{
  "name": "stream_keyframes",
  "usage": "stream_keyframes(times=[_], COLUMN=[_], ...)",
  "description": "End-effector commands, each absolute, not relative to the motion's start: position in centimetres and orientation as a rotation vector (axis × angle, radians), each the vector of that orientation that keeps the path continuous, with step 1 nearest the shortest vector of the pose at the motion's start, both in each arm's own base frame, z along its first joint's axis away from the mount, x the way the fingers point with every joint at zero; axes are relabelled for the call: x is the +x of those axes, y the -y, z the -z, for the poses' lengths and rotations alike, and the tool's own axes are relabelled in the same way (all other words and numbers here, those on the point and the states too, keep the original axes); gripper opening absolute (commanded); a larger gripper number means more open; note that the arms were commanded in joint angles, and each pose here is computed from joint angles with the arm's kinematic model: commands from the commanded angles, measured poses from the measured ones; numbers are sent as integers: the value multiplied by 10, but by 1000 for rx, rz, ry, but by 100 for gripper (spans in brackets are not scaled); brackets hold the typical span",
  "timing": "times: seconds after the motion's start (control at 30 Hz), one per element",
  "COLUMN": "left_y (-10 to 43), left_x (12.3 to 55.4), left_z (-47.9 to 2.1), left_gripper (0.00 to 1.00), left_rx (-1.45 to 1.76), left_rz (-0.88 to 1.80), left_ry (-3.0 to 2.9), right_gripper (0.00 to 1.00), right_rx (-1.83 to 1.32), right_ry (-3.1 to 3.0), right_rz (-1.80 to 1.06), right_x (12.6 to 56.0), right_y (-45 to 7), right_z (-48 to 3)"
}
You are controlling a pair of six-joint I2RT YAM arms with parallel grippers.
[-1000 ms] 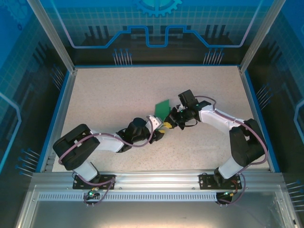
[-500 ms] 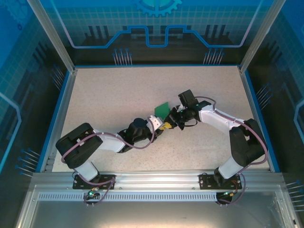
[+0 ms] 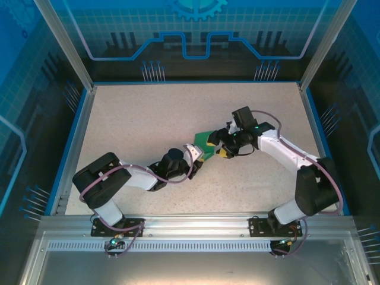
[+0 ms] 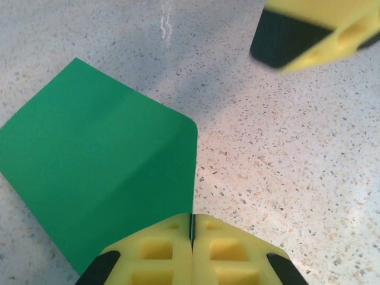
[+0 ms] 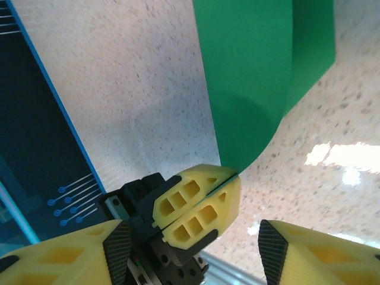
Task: Fold a paper plane with a square sheet of paper (pick it up from the middle)
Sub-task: Third fold the triangle at the center of the table.
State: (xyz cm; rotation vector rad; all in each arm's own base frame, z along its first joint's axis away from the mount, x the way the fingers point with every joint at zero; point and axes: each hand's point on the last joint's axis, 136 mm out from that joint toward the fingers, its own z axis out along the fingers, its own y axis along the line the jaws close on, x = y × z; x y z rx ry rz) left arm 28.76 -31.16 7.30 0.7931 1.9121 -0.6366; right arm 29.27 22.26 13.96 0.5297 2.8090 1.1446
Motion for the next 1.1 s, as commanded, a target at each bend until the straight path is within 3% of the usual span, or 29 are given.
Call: stream_keyframes(times=[0.0, 0.17, 0.53, 0.73, 1.07], left_y=[314, 320, 328, 325, 317], left_x=[281, 275, 265, 261, 263], left_z=[-73, -71, -91, -93, -76], left_gripper=[3, 2, 2, 2, 2], left_rx=[670, 515, 347, 376, 361], left_rz=[751, 911, 1169, 1144, 1090], left_ry=[-2004, -2114, -2179, -2209, -2258], right_gripper=[63, 67, 62, 60, 47], right_rx=[385, 286, 228, 200, 76], right_ry=[-2726, -2622, -2635, -2663, -2789], right_rz=[-1010, -964, -1039, -1017, -848], right_x=[296, 299, 295, 305, 345], right_y=[-197, -187, -197, -206, -238], right_z=[-140, -137, -108, -104, -88])
